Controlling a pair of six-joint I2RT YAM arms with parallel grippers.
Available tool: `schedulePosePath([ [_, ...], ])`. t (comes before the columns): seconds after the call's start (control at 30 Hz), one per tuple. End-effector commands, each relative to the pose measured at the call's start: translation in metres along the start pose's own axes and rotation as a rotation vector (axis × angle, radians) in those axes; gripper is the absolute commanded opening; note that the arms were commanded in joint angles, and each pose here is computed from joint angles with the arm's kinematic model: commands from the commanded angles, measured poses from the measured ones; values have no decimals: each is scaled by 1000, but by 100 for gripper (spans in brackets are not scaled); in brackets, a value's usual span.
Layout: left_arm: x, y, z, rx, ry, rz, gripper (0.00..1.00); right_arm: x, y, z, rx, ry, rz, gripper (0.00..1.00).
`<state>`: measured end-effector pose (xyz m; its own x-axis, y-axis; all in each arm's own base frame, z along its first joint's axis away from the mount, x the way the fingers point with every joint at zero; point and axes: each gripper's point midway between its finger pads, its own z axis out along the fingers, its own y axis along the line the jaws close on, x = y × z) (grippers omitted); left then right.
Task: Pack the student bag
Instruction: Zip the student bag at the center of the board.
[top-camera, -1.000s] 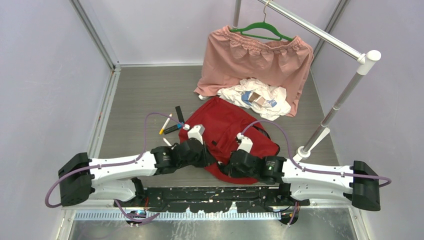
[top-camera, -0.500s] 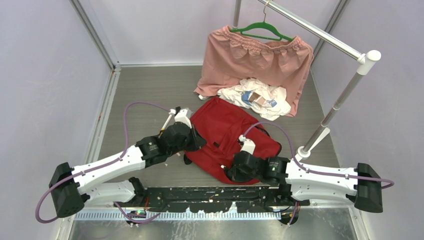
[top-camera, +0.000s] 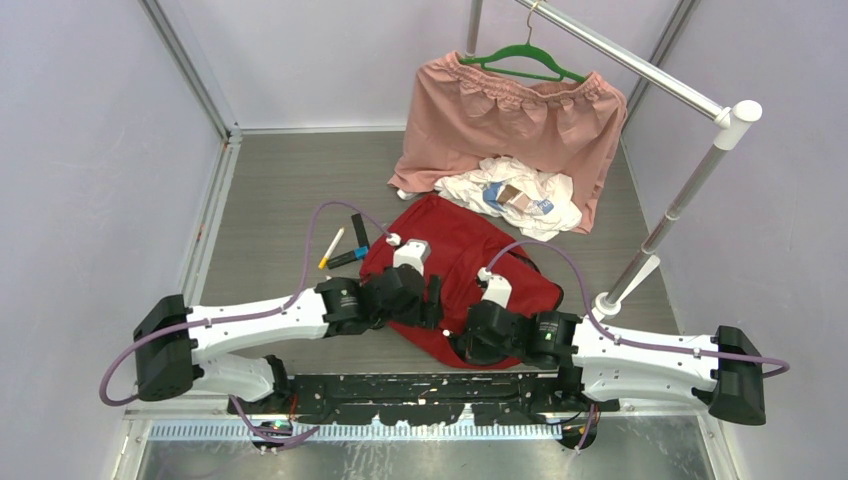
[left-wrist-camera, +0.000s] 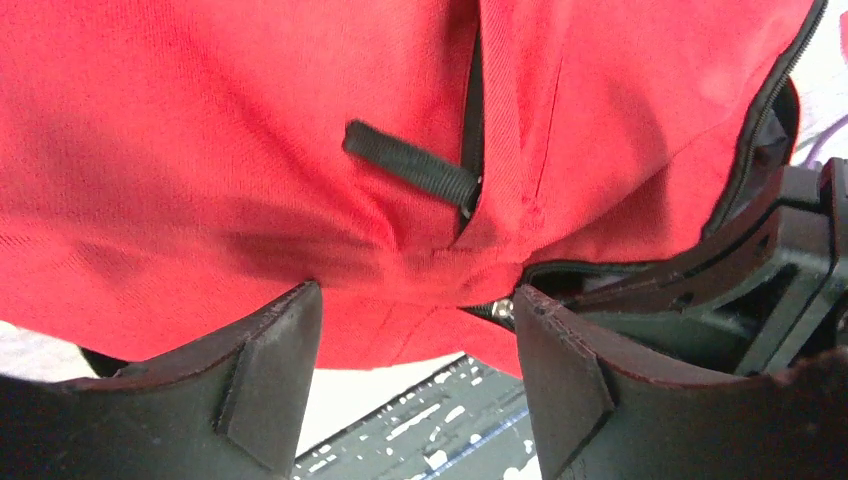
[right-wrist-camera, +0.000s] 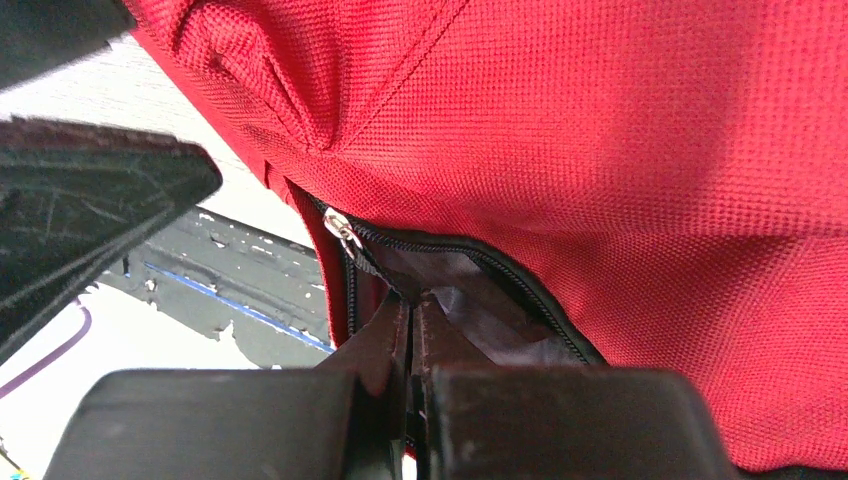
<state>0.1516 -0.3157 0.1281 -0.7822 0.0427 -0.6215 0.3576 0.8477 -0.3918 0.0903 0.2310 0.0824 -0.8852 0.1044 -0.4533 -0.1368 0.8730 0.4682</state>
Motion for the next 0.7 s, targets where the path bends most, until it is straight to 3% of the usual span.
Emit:
schedulePosePath([
  [0.0, -30, 2, -3, -75, -69, 173, 71, -16, 7, -8, -7, -53, -5, 1],
  [0.1, -46, 5, -9, -101, -110, 261, 71, -16, 7, -10, -3, -53, -10, 1],
  [0.23, -56, -17, -14, 19, -139, 347, 72, -17, 7, -10, -8, -57, -5, 1],
  [0.5, -42, -29, 22, 101, 24, 360, 73, -19, 10, -10, -8, -62, -6, 1],
  [0.67, -34, -27, 36, 100, 80, 325, 68, -21, 9, -14, -10, -72, -3, 1],
])
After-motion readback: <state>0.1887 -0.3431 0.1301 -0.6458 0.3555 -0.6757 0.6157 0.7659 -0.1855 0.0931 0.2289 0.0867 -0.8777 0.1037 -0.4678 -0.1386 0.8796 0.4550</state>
